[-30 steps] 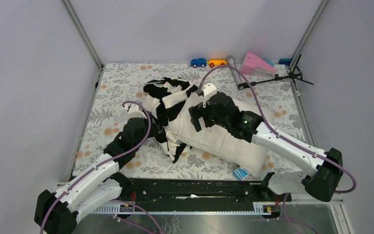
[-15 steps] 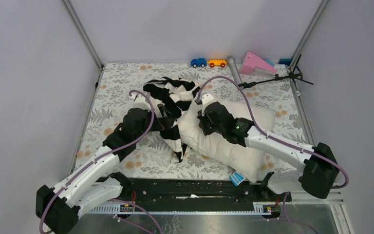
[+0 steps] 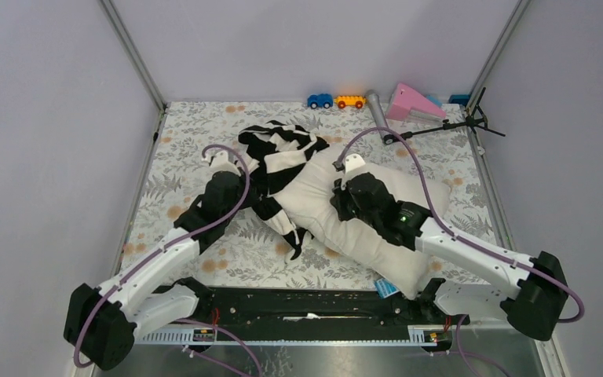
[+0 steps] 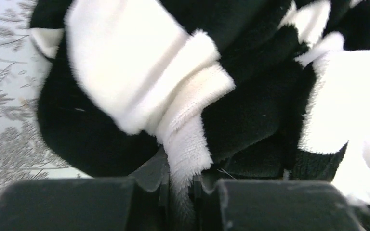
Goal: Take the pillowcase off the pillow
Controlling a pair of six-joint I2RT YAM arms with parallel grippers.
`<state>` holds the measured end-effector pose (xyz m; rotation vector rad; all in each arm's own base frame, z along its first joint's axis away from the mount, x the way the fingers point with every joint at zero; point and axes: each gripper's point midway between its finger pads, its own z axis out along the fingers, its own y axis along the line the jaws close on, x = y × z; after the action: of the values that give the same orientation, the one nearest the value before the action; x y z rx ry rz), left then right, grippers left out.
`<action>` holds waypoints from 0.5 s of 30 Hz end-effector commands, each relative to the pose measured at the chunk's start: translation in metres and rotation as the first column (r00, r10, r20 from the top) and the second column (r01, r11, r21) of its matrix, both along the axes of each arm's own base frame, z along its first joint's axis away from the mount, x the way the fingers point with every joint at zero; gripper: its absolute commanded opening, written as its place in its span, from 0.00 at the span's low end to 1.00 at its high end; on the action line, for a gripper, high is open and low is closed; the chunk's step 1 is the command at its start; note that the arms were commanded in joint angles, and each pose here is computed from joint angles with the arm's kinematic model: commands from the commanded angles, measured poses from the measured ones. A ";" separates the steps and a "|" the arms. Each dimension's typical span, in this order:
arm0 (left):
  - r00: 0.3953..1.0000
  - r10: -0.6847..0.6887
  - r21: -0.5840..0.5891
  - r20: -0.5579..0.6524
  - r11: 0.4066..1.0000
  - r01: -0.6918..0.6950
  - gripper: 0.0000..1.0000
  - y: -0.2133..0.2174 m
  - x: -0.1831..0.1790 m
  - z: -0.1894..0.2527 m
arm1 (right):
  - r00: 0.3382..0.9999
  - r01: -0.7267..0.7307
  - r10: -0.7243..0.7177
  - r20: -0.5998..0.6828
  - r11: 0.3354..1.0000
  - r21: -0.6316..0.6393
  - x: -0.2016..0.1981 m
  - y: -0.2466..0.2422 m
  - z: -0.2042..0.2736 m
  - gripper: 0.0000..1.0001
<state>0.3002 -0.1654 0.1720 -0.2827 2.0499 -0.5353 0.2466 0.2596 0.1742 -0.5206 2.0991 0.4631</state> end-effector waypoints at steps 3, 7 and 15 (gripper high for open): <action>0.880 0.453 -0.099 0.146 0.891 -0.442 0.00 0.098 0.002 0.025 | 0.870 0.487 -0.475 0.135 0.870 -0.080 0.020 -0.129 0.012 0.00; 0.814 0.553 -0.186 0.175 0.831 -0.524 0.00 0.120 -0.012 0.032 | 0.781 0.599 -0.615 0.112 0.787 0.145 0.025 -0.168 0.036 0.00; 0.757 0.627 -0.260 0.186 0.774 -0.577 0.00 0.139 -0.029 0.037 | 0.647 0.688 -0.750 0.137 0.651 0.320 0.014 -0.205 0.070 0.00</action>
<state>0.2659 -0.1177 0.2015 -0.6351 1.7754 -0.6998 0.2472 0.1492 0.2188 0.0425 1.9507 0.5057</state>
